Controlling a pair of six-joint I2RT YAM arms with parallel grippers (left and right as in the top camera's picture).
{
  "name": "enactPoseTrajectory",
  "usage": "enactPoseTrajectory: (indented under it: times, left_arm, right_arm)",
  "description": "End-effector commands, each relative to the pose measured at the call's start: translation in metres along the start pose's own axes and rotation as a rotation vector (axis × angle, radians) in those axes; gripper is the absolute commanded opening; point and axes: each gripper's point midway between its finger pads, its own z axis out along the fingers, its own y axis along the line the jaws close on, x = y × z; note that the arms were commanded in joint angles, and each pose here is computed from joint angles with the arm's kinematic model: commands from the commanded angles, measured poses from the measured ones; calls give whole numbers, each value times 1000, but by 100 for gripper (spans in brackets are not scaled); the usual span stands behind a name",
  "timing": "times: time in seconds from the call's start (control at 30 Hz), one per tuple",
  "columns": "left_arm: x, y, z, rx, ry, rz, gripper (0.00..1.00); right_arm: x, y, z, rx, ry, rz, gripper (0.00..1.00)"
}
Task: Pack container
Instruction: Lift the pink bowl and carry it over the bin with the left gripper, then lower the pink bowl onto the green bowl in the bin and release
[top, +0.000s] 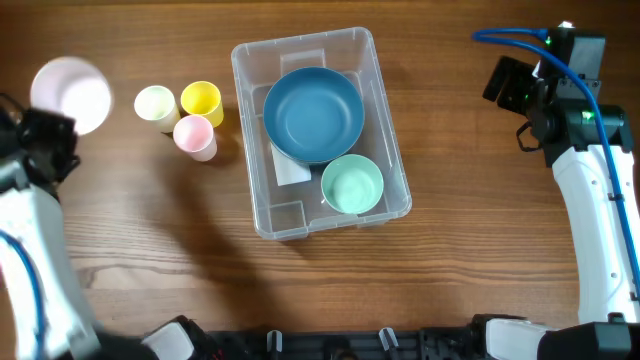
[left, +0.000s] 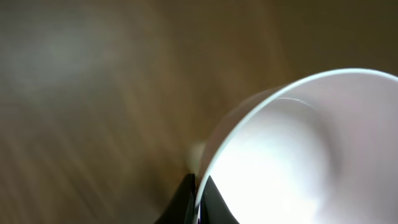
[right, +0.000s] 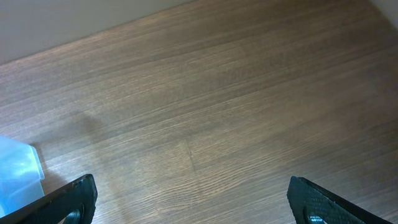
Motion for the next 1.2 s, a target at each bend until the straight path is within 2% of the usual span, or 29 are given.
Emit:
enactPoseTrajectory:
  times: [0.0,0.13,0.27,0.63,0.83,1.0,1.03,1.07,1.1,1.13,1.17]
  left_arm:
    - [53,-77,-54,255,72,165,4]
    - [116,-119,-88,396,163,324,4]
    - [181,-141,-102,468,296,445,4]
    - [348,-129,-82,411,580,891,4]
    - [399,-100,-51,273,628,1014,4]
    - [409,-91,-41,238,651,1031,5]
    - [409,-92,-41,241,650,1031,8]
    - [409,-93,-41,245,648,1029,31]
    - [409,-94,-41,247,647,1029,61]
    - [410,-94,-41,250,646,1029,74]
    - [410,-96,-41,255,643,1027,81]
  right_arm:
    - [-3,-1,1,12,-7,12,100]
    - [-3,-1,1,11,-7,12,100]
    - [-3,-1,1,11,-7,12,100]
    - [-3,-1,1,11,-7,12,100]
    - [-3,-1,1,12,-7,12,100]
    - [-3,-1,1,12,-7,12,100]
    - [-3,-1,1,11,-7,12,100]
    - [-3,-1,1,11,-7,12,100]
    - [-3,-1,1,11,-7,12,100]
    - [-3,-1,1,11,-7,12,100]
    - [-3,-1,1,11,-7,12,100]
